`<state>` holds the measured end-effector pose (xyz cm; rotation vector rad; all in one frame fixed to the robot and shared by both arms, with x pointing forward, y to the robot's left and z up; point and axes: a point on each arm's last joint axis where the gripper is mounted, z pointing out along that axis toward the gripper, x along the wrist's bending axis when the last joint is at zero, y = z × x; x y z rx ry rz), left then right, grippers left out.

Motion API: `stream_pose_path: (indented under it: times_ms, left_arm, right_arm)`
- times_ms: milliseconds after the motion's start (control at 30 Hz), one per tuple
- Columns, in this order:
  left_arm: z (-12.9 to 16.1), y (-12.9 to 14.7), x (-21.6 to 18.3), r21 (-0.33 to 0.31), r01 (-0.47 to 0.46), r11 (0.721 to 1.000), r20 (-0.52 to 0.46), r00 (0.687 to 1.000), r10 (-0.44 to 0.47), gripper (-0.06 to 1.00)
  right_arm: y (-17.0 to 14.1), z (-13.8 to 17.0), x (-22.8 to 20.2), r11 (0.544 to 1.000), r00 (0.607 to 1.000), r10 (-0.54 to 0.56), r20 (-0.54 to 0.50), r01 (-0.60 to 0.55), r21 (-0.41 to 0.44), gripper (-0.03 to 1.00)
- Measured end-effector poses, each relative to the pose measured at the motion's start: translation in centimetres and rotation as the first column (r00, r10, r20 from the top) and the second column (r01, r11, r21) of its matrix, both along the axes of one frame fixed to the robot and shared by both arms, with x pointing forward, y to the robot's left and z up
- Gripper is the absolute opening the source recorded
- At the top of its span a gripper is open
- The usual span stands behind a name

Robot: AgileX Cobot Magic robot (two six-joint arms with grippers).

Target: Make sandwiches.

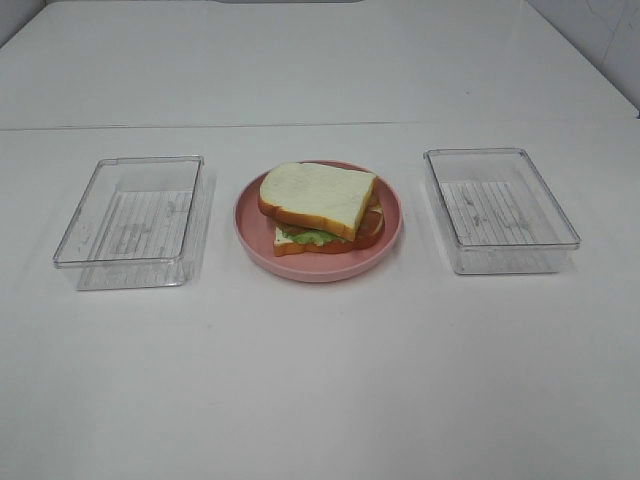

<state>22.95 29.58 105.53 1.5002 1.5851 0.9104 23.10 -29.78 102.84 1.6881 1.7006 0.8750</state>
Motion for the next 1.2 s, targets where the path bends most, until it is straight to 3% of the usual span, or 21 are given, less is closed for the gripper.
stream_pose_path:
  times_ms: [533, 1200]
  left_arm:
    - [0.00, 0.05, -0.02, 0.000, 0.055, 0.998, 0.000, 0.998, -0.055, 0.93]
    - [0.00, 0.05, -0.02, 0.000, 0.058, 0.998, 0.000, 0.998, -0.058, 0.93]
  right_arm:
    - [0.00, 0.00, 0.00, 1.000, 1.000, 0.000, 0.000, 0.000, 0.000, 0.79]
    - [0.00, 0.00, 0.00, 1.000, 1.000, 0.000, 0.000, 0.000, 0.000, 0.79]
